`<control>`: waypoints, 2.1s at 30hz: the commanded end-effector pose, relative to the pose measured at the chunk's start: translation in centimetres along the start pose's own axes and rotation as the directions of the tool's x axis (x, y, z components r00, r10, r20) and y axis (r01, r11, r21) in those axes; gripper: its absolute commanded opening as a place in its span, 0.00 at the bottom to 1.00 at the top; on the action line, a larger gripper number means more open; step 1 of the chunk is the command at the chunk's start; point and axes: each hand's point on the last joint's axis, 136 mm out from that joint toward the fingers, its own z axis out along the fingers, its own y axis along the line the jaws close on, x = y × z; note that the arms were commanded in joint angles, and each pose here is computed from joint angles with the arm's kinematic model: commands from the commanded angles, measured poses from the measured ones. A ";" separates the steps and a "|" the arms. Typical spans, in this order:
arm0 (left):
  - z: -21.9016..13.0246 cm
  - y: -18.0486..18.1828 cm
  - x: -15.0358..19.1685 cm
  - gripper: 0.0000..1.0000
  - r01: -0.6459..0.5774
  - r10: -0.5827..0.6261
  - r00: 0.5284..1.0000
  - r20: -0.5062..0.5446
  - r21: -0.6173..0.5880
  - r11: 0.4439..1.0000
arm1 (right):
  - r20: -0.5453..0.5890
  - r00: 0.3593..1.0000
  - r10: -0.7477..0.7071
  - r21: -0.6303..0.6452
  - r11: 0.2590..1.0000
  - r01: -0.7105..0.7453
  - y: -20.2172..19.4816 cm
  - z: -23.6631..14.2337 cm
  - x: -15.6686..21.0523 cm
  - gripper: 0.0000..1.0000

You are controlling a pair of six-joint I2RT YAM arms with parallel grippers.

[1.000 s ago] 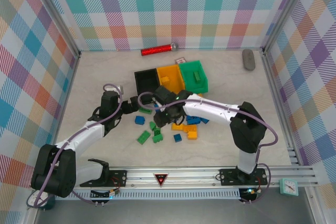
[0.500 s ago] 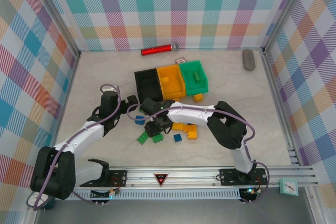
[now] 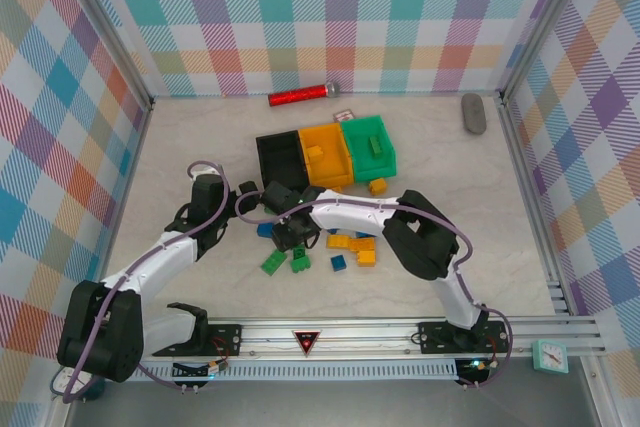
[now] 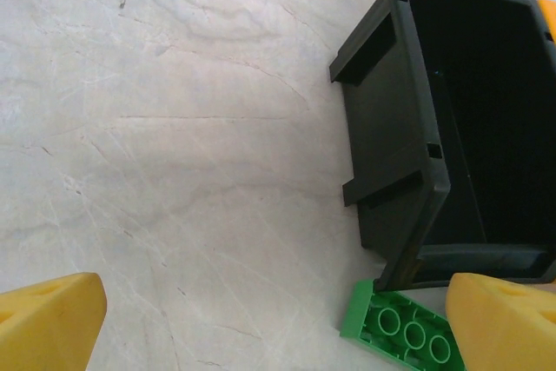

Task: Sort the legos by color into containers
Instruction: Pick up the lego from the bottom-center of the table, then place the lego in the container, then pick up the lego from the middle-left of the table.

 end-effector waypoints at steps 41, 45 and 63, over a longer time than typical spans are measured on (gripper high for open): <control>-0.6 -0.1 -0.9 1.00 0.017 -0.018 1.000 0.025 0.013 1.000 | 0.355 0.839 0.413 0.049 0.888 -0.458 -25.6 -12.6 -5.4 0.58; -0.8 -2.0 -0.6 1.00 -0.013 0.014 1.000 -0.007 0.110 0.994 | 0.346 0.846 0.406 0.041 0.894 -0.446 -24.9 -12.8 -2.9 0.58; -8.9 -7.2 12.8 0.85 -0.191 0.201 0.864 -0.462 0.069 0.979 | 0.457 0.806 0.377 -0.087 0.920 -0.381 -20.5 -11.1 2.4 0.58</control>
